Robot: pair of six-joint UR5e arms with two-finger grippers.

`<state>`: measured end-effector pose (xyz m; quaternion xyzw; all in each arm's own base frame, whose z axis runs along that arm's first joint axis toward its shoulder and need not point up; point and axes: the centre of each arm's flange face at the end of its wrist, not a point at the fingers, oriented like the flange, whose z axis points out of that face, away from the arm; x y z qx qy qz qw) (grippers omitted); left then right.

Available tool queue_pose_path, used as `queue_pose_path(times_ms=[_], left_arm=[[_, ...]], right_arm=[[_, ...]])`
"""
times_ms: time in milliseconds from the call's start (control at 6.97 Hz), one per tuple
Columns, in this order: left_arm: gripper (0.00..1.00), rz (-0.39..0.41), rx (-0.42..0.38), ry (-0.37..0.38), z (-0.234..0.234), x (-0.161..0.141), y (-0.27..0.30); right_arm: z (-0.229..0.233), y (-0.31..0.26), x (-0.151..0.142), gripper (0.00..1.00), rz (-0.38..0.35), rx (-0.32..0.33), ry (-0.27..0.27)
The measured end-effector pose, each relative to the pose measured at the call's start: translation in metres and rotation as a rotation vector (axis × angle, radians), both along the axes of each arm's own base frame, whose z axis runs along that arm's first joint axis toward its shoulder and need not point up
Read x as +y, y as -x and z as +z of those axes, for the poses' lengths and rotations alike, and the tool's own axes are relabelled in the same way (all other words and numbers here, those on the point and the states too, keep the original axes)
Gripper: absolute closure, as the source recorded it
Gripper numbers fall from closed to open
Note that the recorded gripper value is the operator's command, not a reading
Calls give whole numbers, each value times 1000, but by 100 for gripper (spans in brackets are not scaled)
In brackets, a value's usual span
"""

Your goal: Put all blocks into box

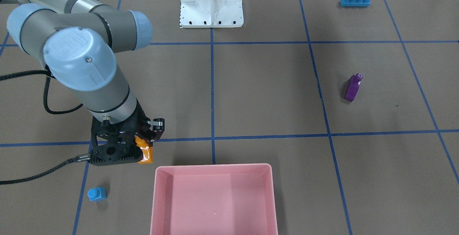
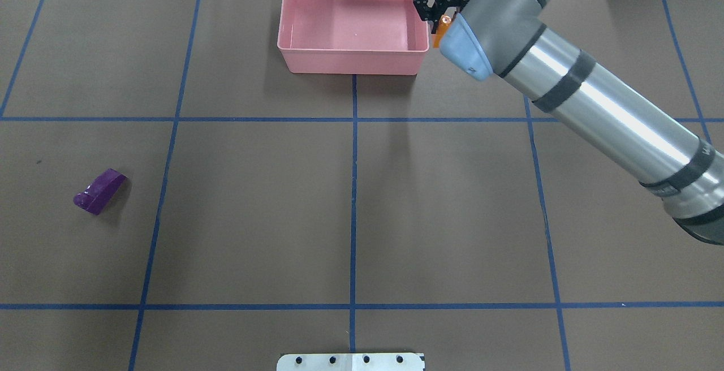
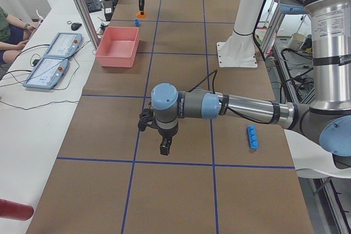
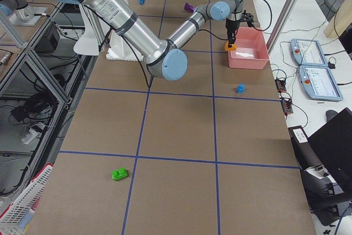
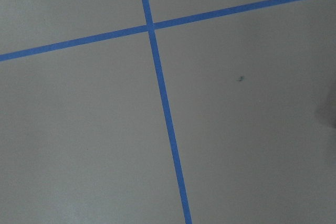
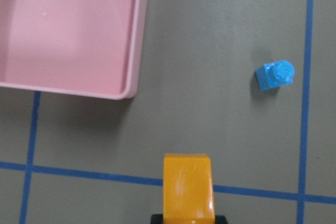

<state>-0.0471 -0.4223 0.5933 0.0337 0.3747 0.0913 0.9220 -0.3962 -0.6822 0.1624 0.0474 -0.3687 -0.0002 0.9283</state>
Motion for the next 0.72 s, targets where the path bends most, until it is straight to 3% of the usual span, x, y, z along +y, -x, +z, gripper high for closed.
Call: queue_pose_path(times_ms=[430,717], left_arm=[[0,1,0,0,0,0,0],[0,1,0,-2,-1,-1,0]], right_arm=[[5,50,-70,100,45,-21,6],[30,69,-96,100,73,-23,-6]])
